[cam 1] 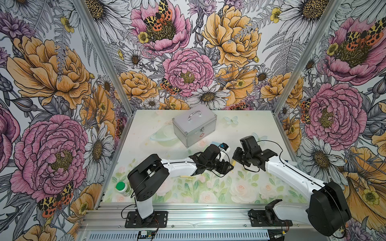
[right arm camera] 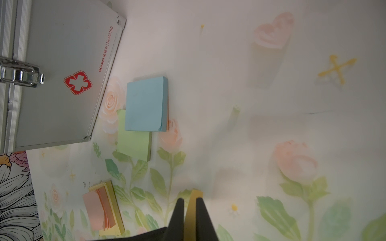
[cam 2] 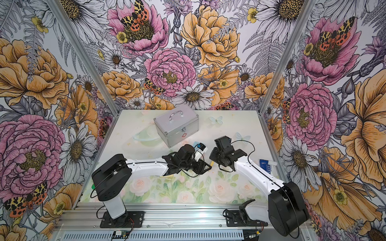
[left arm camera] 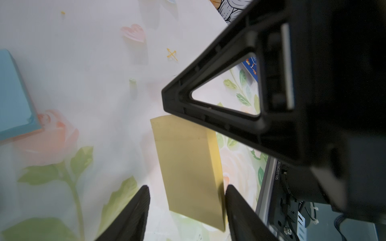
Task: Tear off pages from different memo pads
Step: Adjust the memo pad.
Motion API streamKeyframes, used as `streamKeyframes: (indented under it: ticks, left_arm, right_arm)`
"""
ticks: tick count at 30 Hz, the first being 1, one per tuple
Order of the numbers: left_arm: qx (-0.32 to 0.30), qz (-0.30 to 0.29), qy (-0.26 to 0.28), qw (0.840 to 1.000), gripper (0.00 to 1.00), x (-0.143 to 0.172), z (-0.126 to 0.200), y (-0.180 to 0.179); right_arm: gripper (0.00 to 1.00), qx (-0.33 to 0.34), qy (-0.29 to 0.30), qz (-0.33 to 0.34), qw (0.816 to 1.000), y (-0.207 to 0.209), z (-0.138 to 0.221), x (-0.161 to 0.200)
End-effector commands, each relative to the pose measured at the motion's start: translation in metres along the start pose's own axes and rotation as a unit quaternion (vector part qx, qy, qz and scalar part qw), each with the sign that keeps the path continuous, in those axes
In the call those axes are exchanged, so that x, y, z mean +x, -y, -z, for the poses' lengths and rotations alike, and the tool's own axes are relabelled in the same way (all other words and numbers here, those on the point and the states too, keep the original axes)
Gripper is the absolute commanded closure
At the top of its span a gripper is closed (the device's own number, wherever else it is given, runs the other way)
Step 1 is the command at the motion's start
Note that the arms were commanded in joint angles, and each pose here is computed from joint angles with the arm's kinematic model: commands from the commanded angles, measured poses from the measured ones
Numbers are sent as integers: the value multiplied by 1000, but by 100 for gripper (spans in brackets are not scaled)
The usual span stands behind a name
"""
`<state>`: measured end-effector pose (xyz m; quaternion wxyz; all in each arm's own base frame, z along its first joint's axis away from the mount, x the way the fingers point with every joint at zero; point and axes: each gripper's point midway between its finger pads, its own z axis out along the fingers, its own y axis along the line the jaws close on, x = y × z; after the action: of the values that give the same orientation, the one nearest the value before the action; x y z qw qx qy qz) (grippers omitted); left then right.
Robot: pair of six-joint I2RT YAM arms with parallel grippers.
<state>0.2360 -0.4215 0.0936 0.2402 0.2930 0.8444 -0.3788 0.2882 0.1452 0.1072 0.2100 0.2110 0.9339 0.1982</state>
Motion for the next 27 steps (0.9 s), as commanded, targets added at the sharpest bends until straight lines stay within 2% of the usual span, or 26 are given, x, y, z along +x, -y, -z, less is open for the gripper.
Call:
streamKeyframes:
  ticks: [1, 17, 27]
  left_arm:
    - [-6, 6, -9, 1000, 40, 4, 1, -6]
    - [-21, 15, 4, 1000, 40, -2, 14, -22]
    - [-9, 14, -3, 1000, 40, -1, 10, -16]
  right_arm:
    - [100, -17, 4, 7, 1000, -7, 4, 0]
    - [100, -64, -11, 32, 997, -25, 10, 4]
    - [100, -67, -14, 38, 997, -28, 11, 6]
